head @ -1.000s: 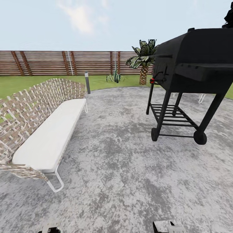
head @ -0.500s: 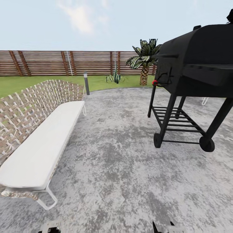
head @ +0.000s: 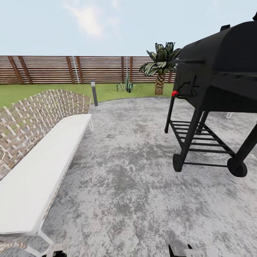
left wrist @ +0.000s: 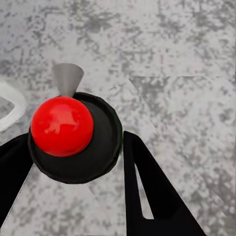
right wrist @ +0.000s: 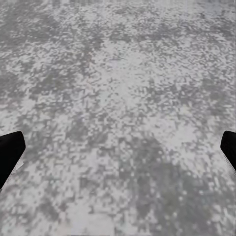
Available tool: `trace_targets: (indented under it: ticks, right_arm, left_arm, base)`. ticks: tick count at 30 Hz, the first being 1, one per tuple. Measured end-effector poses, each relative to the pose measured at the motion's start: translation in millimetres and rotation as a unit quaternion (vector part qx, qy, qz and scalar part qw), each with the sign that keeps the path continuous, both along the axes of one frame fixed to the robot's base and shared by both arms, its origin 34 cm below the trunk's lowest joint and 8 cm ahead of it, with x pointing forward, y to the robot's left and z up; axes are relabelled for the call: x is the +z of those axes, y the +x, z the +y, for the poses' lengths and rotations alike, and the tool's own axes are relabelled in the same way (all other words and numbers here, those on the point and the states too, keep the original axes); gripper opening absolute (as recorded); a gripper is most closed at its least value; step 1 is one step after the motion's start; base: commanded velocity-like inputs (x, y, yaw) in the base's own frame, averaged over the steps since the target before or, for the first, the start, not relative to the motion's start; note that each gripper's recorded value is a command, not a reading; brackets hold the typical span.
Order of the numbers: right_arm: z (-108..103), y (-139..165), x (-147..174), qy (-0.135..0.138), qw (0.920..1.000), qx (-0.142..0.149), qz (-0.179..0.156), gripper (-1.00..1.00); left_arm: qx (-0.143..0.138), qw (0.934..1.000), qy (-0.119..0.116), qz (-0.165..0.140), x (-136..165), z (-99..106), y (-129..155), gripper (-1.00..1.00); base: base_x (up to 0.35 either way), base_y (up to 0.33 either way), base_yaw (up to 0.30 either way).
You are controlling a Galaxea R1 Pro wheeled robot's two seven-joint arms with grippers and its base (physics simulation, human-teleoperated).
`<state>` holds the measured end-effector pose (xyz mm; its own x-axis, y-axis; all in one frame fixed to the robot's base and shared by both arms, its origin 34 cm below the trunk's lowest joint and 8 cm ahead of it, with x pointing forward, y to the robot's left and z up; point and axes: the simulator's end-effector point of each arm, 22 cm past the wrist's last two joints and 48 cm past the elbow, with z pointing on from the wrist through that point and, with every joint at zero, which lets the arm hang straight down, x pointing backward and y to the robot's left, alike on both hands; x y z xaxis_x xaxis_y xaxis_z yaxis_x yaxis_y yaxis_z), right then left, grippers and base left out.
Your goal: Pick up the pesticide atomizer in the garden and spray insectifuge to fully cover both potted plants in the garden.
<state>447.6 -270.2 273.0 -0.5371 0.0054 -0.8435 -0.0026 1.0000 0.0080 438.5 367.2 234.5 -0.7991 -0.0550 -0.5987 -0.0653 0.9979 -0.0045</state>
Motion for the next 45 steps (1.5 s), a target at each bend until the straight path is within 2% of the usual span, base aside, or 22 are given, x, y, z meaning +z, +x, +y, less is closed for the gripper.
trace_targets:
  ticks: [45]
  right_arm:
    - [0.0, 0.0, 0.0, 0.000, 1.0000, 0.000, 0.000, 1.00]
  left_arm:
    - [0.000, 1.0000, 0.000, 0.000, 0.0, 0.0, 0.0, -1.00]
  base:
    - [0.339, 0.036, 0.000]
